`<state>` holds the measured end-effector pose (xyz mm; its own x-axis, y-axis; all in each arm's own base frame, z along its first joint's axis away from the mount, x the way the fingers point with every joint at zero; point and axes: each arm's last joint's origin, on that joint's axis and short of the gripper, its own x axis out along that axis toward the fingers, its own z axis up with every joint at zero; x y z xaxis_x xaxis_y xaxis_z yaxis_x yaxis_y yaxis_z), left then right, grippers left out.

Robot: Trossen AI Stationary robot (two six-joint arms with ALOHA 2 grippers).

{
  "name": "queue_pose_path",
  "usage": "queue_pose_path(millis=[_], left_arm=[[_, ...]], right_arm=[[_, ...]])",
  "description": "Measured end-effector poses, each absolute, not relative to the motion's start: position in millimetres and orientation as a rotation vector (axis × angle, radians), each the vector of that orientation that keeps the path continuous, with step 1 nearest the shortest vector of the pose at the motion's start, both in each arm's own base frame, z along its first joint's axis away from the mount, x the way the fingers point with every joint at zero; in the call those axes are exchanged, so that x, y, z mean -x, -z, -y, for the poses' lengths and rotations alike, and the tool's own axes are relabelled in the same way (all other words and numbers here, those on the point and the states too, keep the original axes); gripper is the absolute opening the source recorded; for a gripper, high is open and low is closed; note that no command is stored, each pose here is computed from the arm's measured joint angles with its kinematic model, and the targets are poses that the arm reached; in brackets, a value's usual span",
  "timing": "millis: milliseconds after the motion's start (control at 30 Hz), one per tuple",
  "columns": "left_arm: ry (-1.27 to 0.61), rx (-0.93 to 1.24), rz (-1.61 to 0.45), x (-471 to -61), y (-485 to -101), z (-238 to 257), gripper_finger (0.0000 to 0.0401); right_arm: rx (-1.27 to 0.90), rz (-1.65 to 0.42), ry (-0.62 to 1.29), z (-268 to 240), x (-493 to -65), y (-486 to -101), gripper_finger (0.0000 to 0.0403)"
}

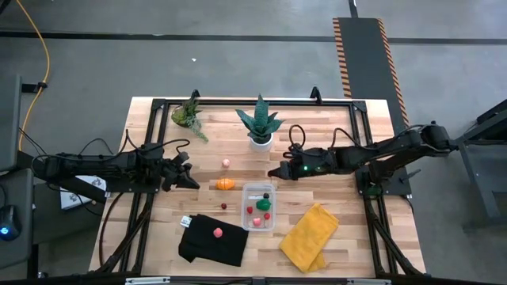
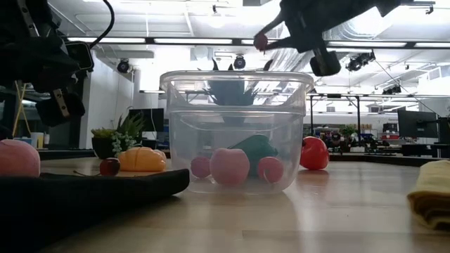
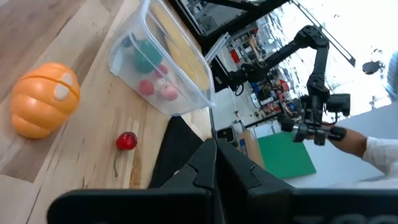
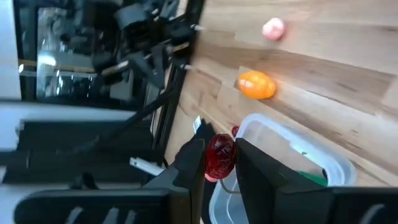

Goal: Pick and placing Produce into tupperware
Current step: Put the top cherry into the transparent container

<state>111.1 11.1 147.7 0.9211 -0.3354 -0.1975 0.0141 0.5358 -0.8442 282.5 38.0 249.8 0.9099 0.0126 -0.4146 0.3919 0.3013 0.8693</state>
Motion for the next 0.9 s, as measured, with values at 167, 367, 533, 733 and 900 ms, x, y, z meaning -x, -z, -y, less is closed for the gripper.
queue_pose_path(millis=[167,367,533,733,900], left_arm=[[0.201,1.003,-0.356,-111.2,-147.7,-11.4,0.0001],[0.195,1.014,-0.355,-111.2,-147.7,-11.5,0.0001],[0.193,1.032,-0.358,-111.2,-147.6,-11.5,0.0001],[0.194,1.033,-0.359,-111.2,-147.6,-11.4,0.0001],[0.197,1.033,-0.361,-111.1,-147.6,-11.4,0.0001]], right_arm=[[-1.199,-0.412,0.207,-52.7,-281.1,-249.0,0.0073],[-1.07,-0.438,0.128,-74.9,-303.5,-261.1,0.0073],[-0.905,-0.624,0.207,-84.8,-329.1,-269.3,0.0073],[-0.743,-0.865,0.312,-94.0,-355.3,-270.6,0.0073],[-0.666,-0.948,0.322,-103.6,-377.5,-265.3,0.0073]])
